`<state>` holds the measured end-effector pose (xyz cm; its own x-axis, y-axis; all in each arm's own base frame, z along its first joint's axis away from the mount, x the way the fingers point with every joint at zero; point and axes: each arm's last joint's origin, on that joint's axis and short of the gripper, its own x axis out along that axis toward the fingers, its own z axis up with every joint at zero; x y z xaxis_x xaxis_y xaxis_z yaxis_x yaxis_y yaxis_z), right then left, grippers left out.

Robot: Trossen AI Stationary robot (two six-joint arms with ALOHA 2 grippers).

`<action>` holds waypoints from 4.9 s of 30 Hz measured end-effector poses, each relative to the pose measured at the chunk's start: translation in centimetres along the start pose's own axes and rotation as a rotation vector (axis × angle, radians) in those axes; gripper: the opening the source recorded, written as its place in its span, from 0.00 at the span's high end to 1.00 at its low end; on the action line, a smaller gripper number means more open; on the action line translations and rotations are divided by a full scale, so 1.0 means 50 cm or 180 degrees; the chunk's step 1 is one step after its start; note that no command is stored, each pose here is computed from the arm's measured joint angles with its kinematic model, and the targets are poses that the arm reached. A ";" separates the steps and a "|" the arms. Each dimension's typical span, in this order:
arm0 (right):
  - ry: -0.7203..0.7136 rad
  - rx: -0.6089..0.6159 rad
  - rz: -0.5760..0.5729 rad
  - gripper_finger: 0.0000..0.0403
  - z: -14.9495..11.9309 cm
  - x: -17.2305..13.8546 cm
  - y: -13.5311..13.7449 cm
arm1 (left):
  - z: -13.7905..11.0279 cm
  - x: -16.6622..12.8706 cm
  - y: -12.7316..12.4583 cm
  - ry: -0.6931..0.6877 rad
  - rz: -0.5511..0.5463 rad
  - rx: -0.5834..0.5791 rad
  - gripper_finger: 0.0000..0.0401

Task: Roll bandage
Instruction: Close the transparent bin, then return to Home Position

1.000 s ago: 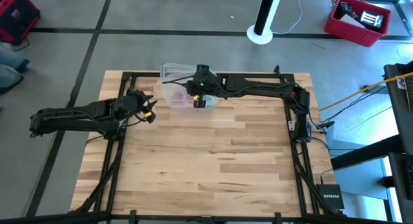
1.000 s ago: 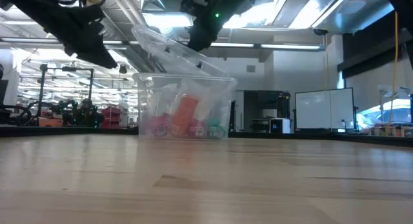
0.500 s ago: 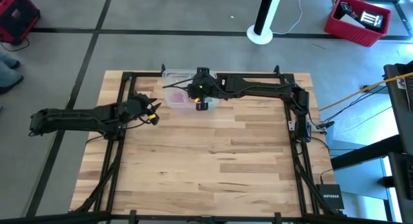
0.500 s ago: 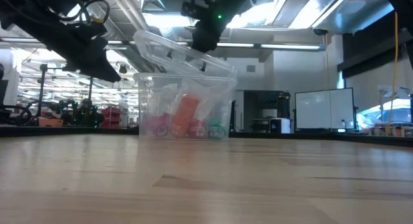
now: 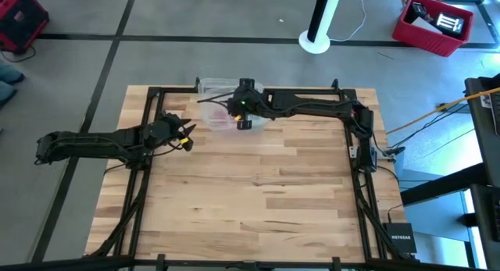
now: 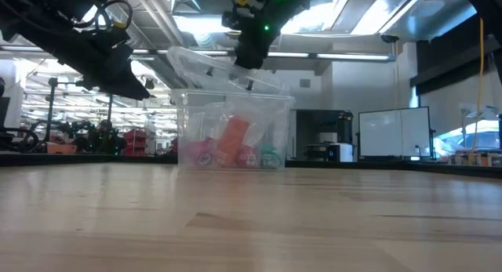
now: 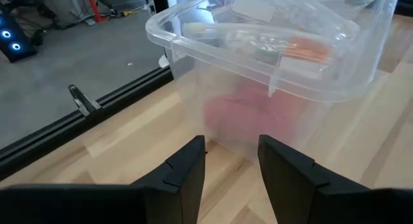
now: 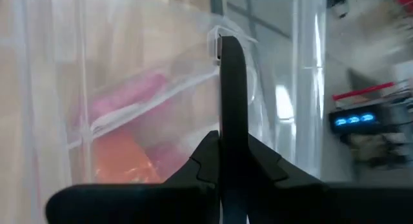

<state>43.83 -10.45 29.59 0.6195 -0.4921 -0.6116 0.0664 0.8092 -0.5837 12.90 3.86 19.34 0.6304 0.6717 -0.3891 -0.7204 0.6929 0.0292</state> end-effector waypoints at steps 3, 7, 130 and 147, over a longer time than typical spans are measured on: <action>0.0027 -0.0165 -0.0188 0.91 0.018 -0.020 -0.003 | 0.000 0.000 0.000 0.0000 -0.0002 0.0014 0.66; 0.0198 -0.0211 -0.0205 0.91 0.012 -0.026 -0.010 | -0.002 0.000 0.000 0.0022 0.0003 0.0069 0.66; -0.2844 0.2779 0.0765 0.99 -0.577 -0.392 0.194 | -0.050 -0.080 0.014 -0.1194 -0.1920 -0.0318 1.00; -0.2636 0.2877 0.0671 0.99 -0.618 -0.355 0.231 | -0.078 -0.062 0.004 -0.1232 -0.2028 -0.0207 1.00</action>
<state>9.42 -2.29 17.24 0.9684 -0.2411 0.0637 0.2168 0.9403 0.2623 9.66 0.92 16.98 0.9794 0.1979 0.0397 -0.1898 0.9699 -0.1527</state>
